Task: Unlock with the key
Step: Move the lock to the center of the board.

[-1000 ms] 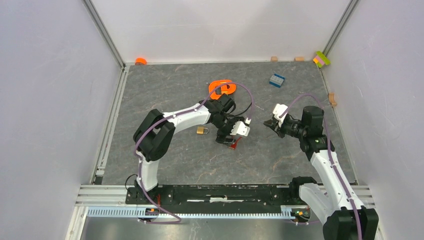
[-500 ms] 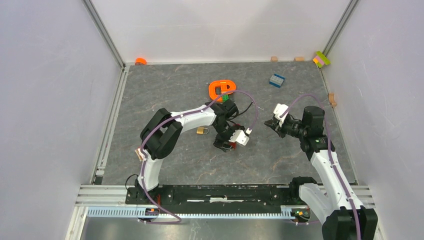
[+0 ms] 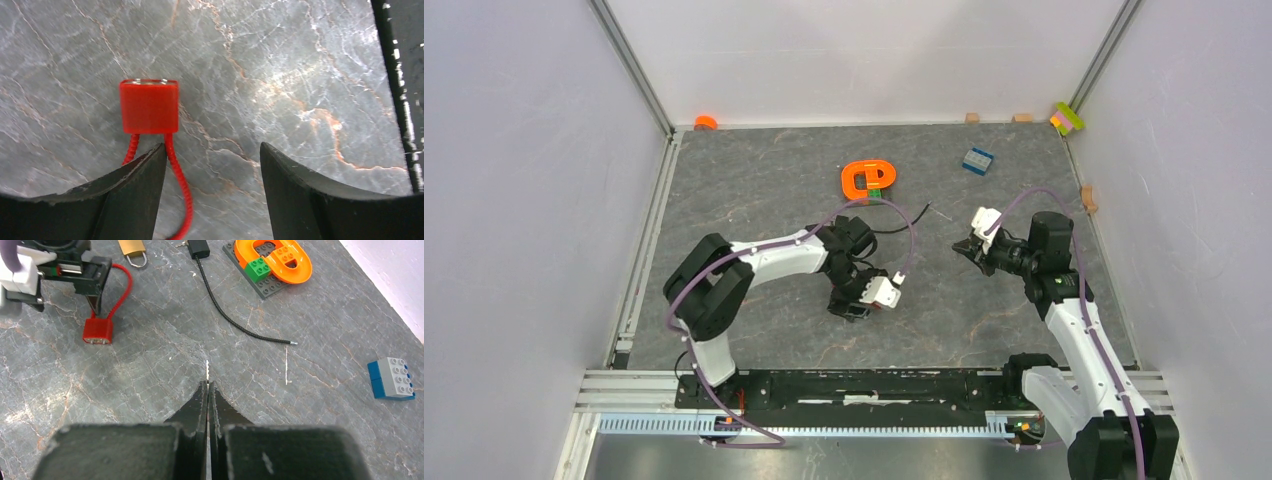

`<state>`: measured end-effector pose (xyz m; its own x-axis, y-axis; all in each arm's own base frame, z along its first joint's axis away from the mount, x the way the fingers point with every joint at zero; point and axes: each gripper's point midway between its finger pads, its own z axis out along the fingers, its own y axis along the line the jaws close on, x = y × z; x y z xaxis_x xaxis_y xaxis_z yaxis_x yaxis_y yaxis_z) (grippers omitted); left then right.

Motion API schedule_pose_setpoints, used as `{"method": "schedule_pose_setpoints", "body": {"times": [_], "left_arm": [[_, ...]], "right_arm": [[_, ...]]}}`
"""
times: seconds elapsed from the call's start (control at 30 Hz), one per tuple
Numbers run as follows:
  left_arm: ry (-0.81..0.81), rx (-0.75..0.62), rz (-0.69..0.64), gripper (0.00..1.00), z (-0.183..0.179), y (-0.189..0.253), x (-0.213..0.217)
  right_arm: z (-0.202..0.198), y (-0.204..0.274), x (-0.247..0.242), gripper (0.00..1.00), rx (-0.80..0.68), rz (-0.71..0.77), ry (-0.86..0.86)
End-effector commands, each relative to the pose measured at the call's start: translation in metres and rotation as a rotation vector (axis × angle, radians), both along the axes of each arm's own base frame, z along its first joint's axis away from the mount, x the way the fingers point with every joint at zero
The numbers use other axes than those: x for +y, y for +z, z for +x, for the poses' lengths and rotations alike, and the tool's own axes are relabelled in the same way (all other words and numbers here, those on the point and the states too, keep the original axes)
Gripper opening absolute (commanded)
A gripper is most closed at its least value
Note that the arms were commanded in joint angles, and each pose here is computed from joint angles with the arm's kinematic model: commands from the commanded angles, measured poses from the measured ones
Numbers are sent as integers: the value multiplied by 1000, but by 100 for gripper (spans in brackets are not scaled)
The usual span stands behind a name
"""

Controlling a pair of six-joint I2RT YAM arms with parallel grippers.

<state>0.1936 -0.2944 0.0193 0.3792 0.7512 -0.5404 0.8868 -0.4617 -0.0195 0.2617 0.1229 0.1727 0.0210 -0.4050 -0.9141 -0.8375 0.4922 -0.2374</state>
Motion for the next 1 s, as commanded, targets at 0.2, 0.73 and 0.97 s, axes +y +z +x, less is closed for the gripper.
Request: {"method": "schedule_pose_setpoints", "body": {"times": [0.2, 0.73, 0.97], "left_arm": [[191, -91, -187, 82, 18, 44, -24], [252, -15, -164, 85, 37, 16, -52], [273, 2, -128, 81, 30, 9, -46]], "right_arm": [[1, 3, 1, 0, -17, 2, 22], [0, 0, -1, 0, -11, -3, 16], [0, -1, -1, 0, -7, -4, 20]]}}
